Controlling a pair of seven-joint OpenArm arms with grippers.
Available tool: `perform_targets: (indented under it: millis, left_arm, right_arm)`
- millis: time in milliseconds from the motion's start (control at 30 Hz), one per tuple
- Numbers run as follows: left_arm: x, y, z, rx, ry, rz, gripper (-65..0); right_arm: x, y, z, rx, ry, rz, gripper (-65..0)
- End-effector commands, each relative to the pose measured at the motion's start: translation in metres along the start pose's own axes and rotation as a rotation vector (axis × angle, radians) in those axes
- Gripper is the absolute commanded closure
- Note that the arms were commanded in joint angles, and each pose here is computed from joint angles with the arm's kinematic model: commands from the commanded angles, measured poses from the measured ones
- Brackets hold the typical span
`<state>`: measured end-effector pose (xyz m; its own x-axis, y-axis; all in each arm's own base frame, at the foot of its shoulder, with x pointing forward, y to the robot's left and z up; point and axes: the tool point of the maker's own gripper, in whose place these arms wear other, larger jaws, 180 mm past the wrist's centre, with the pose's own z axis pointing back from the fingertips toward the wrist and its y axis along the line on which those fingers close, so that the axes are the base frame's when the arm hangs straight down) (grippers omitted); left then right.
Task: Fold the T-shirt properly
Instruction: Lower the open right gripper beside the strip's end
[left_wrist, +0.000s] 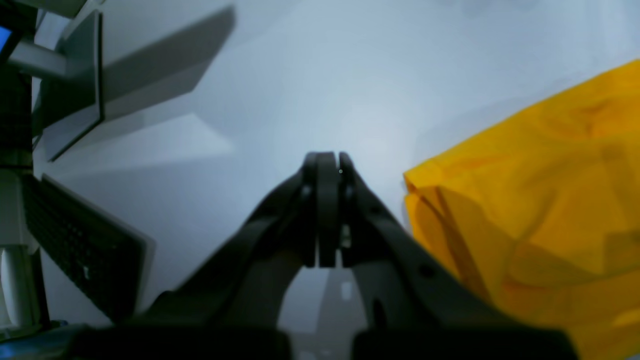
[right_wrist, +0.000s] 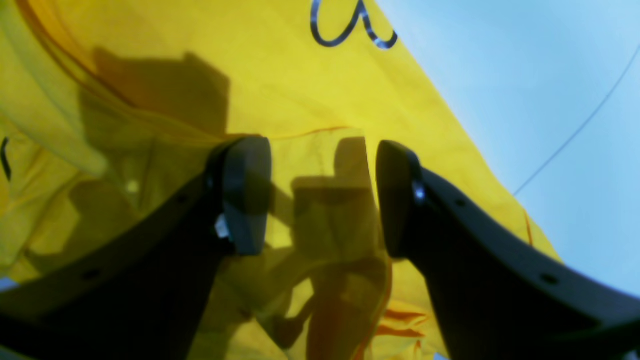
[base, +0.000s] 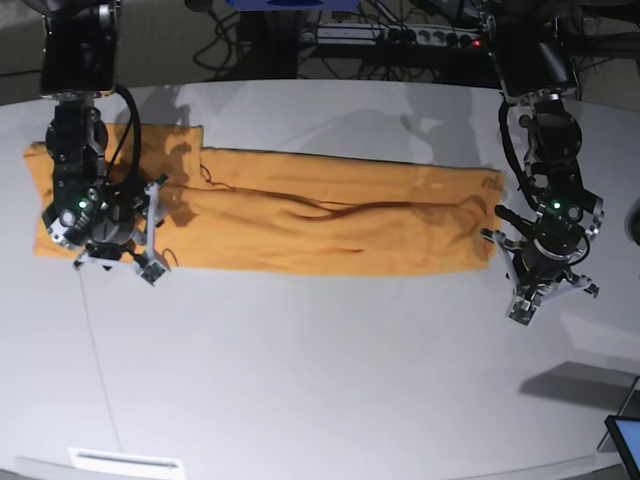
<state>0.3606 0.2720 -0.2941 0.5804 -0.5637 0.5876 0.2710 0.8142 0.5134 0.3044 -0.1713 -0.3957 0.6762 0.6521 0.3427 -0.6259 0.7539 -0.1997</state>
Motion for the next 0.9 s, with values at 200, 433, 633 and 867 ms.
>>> perform_targets:
  millis: [200, 433, 633, 867]
  left_arm:
    - [0.013, 0.014, 0.004, 0.038, -0.041, -0.004, 0.0]
    - [0.012, 0.014, 0.004, 0.037, -0.040, -0.004, 0.0]
    - [0.012, 0.014, 0.004, 0.037, -0.040, -0.004, 0.0]
    - [0.012, 0.015, 0.004, 0.038, -0.040, -0.005, 0.0]
  right_arm:
    - [0.000, -0.007, -0.002, -0.003, 0.000, -0.006, -18.1]
    - [0.000, -0.008, -0.001, -0.007, 0.002, -0.006, -8.3]
    - [0.001, -0.009, 0.002, -0.018, -0.006, -0.003, -0.9]
    - [0.008, -0.012, 0.019, -0.063, -0.031, 0.023, -1.6]
